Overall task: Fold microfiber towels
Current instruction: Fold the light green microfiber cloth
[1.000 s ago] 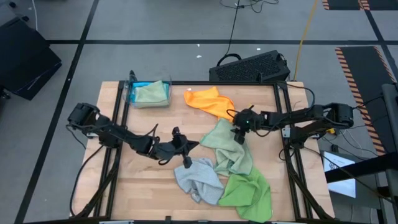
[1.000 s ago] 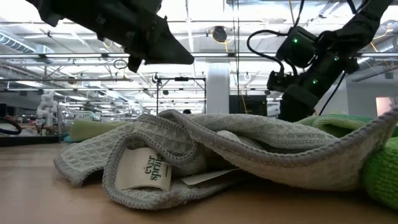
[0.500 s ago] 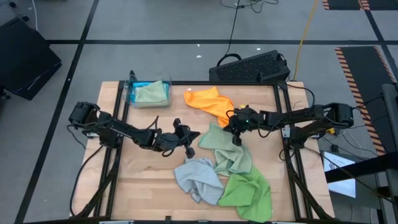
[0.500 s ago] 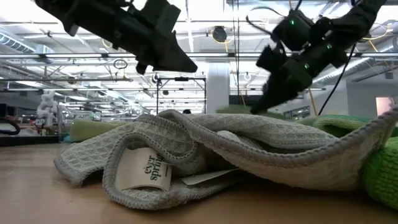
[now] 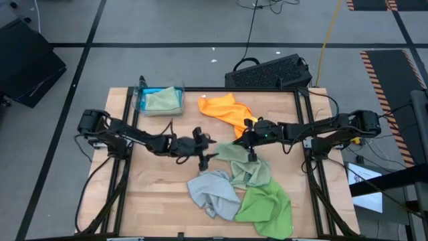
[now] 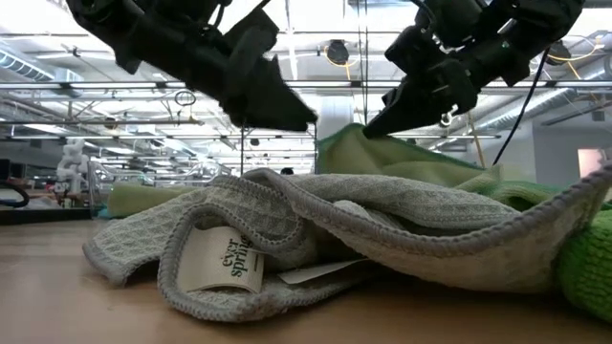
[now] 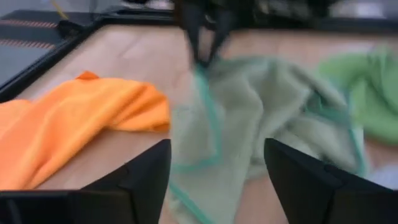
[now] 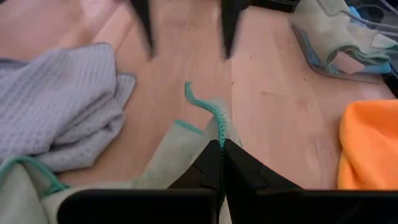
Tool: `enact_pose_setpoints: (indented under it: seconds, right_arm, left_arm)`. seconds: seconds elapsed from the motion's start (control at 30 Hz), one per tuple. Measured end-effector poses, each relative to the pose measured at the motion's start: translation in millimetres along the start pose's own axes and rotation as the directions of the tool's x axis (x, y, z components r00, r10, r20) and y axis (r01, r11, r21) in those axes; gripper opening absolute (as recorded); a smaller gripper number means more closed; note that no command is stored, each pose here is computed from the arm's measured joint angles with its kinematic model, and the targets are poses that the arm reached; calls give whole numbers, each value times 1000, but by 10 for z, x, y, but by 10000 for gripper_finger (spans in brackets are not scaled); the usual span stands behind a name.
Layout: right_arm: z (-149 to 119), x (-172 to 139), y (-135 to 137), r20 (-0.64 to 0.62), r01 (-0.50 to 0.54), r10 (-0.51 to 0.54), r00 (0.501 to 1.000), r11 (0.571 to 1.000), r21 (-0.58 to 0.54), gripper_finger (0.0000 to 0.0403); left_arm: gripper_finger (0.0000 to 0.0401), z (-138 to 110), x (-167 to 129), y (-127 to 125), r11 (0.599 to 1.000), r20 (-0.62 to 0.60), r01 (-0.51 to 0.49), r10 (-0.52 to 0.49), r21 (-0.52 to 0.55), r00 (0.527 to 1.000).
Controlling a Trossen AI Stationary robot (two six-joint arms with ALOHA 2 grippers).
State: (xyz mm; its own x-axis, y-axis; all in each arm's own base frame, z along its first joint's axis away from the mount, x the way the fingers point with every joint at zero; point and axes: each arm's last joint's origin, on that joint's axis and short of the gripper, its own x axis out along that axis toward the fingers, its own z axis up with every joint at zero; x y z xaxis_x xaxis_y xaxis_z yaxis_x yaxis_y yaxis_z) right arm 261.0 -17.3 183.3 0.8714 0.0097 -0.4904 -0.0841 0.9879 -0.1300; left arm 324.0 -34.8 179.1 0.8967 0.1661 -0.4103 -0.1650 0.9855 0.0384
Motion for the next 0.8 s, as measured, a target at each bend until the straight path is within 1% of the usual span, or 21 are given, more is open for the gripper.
enact_pose_setpoints:
  seconds: [0.03, 0.07, 0.17, 0.27, 0.33, 0.43, 0.53, 0.63, 0.67, 0.73, 0.8]
  right_arm:
    - [1, 0, 0, 1, 0, 0, 1000, 1000, 4, 1]
    - [4, 0, -1, 4, 1, -1, 1000, 1000, 8, 1]
    - [14, 0, -3, 13, 2, -3, 1000, 1000, 16, 1]
    - [22, 0, -5, 19, 5, -5, 1000, 999, 40, 1]
    - [31, 0, -7, 28, 7, -9, 1000, 999, 53, 1]
    - [31, 0, -7, 29, 7, -9, 1000, 998, 69, 0]
    - [19, 0, -9, 15, 25, -26, 1000, 996, 86, 0]
    - [22, 0, -10, 17, 26, -28, 999, 995, 100, 0]
    - [23, 0, -8, 17, 26, -28, 999, 995, 100, 1]
    - [20, 1, 3, 13, 27, -29, 1000, 994, 103, 9]
    - [28, -22, 19, 3, 56, -56, 998, 992, 116, 24]
  left_arm:
    - [266, -40, 19, -34, 999, -9, -9, 10, 36, 1000]
    - [267, -63, 56, -63, 998, 9, -30, 30, 63, 1000]
    - [268, -120, 147, -99, 986, 47, -124, 119, 109, 992]
    - [264, -158, 238, -118, 984, 73, -144, 136, 108, 988]
    - [248, -190, 283, -106, 982, 78, -155, 147, 108, 986]
    - [198, -237, 320, -85, 972, 71, -207, 199, 113, 977]
    - [121, -220, 332, -82, 969, 94, -224, 215, 103, 972]
    - [35, -154, 306, -90, 972, 134, -210, 195, 106, 972]
    - [18, -129, 298, -91, 973, 149, -204, 188, 104, 971]
    - [12, -101, 278, -87, 972, 157, -205, 186, 114, 970]
    - [13, -76, 263, -83, 969, 167, -211, 188, 128, 968]
